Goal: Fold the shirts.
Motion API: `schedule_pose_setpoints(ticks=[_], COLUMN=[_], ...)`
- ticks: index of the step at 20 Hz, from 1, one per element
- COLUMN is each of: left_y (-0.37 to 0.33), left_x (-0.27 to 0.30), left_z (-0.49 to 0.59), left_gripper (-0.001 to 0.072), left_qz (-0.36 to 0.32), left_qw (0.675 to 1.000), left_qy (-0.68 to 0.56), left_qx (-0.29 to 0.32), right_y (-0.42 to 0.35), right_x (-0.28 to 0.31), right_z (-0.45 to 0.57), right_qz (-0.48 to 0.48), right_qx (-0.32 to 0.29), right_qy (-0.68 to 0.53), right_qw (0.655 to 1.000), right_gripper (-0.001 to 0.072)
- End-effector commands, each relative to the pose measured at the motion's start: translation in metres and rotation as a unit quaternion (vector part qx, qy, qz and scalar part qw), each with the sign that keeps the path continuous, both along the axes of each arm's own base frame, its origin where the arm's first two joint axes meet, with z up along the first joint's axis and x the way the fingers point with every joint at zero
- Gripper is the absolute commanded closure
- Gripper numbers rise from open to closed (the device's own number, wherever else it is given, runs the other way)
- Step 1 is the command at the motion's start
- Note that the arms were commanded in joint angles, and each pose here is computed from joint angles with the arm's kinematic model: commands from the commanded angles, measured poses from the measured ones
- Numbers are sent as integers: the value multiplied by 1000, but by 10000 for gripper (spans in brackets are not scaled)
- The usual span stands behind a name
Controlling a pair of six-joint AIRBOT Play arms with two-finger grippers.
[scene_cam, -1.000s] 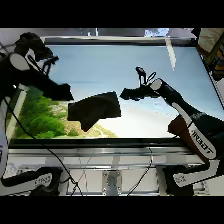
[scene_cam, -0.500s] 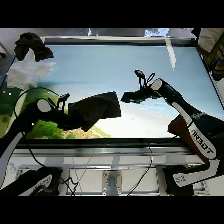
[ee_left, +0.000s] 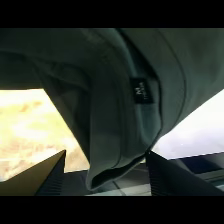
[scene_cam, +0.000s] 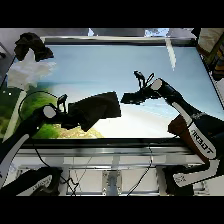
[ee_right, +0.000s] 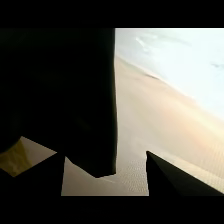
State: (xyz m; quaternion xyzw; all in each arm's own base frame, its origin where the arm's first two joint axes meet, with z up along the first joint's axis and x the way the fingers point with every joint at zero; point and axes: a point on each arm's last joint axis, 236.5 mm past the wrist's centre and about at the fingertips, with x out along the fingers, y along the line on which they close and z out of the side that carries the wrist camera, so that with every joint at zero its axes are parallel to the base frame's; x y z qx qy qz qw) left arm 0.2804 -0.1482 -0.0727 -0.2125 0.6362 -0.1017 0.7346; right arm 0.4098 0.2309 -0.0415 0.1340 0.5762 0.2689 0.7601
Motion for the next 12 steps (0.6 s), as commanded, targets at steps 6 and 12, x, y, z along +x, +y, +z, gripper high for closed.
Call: schedule_pose_setpoints(ticks=[6, 12], left_y=[4, -1], left_x=[9, -1], left_z=[-11, -51], left_gripper=[129, 130], left_qz=[28, 52], left_qw=[1000, 996], left_qy=[-2, 69], left_qx=[6, 0], right_y=[0, 1], right_x=[0, 0], right_z=[0, 0], right_qz=[0, 0], right_qx=[2, 2], right_qy=[1, 1], right_qw=[1000, 1000], right_gripper=[169, 170])
